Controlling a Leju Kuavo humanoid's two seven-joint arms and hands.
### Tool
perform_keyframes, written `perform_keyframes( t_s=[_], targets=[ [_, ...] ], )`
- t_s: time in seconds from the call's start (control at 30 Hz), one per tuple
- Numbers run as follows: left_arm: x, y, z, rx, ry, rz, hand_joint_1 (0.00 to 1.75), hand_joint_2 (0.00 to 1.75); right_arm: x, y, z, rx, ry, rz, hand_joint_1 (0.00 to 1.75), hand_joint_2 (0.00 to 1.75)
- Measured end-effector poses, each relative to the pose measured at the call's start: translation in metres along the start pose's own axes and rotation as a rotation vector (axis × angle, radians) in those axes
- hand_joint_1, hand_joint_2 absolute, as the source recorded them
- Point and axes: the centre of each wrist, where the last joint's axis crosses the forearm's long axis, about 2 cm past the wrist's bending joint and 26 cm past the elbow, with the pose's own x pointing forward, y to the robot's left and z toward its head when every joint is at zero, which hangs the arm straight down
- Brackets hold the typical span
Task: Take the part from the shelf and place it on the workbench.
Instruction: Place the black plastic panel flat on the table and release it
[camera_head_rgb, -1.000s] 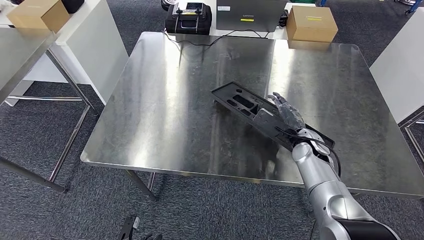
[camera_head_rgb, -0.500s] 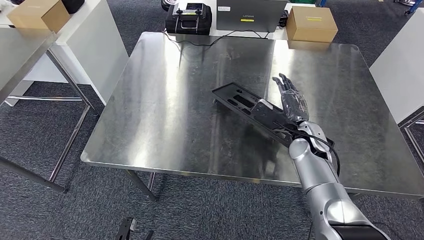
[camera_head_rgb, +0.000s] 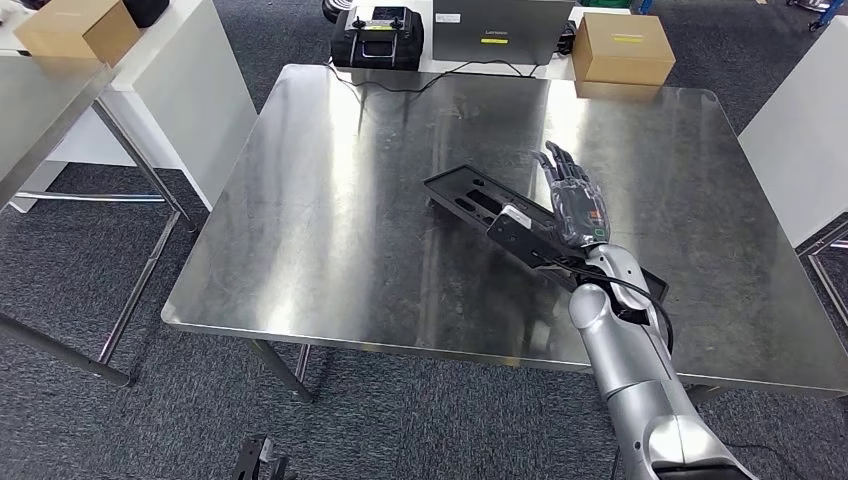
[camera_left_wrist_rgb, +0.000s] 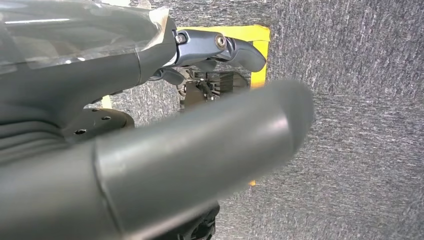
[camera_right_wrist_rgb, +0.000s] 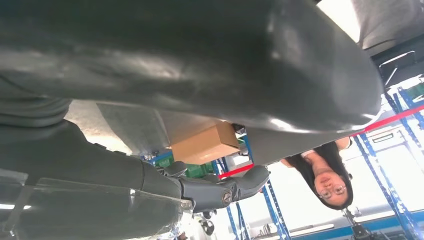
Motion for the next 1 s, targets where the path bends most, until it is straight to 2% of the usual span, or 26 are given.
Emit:
perform_keyframes(
  t_s=[0.6,1.0],
  targets=[
    [0.004,0.003,-0.002,-0.024,0.024,0.004,0.0,0.0,0.004,-0.008,0.002,-0.053,-0.02,0.002,0.0,0.0],
    [0.01,0.001,-0.004,-0.038,0.016,-0.006,0.0,0.0,-0.01,-0.002,0.024,-0.072,0.002,0.013,0.0,0.0]
  ],
)
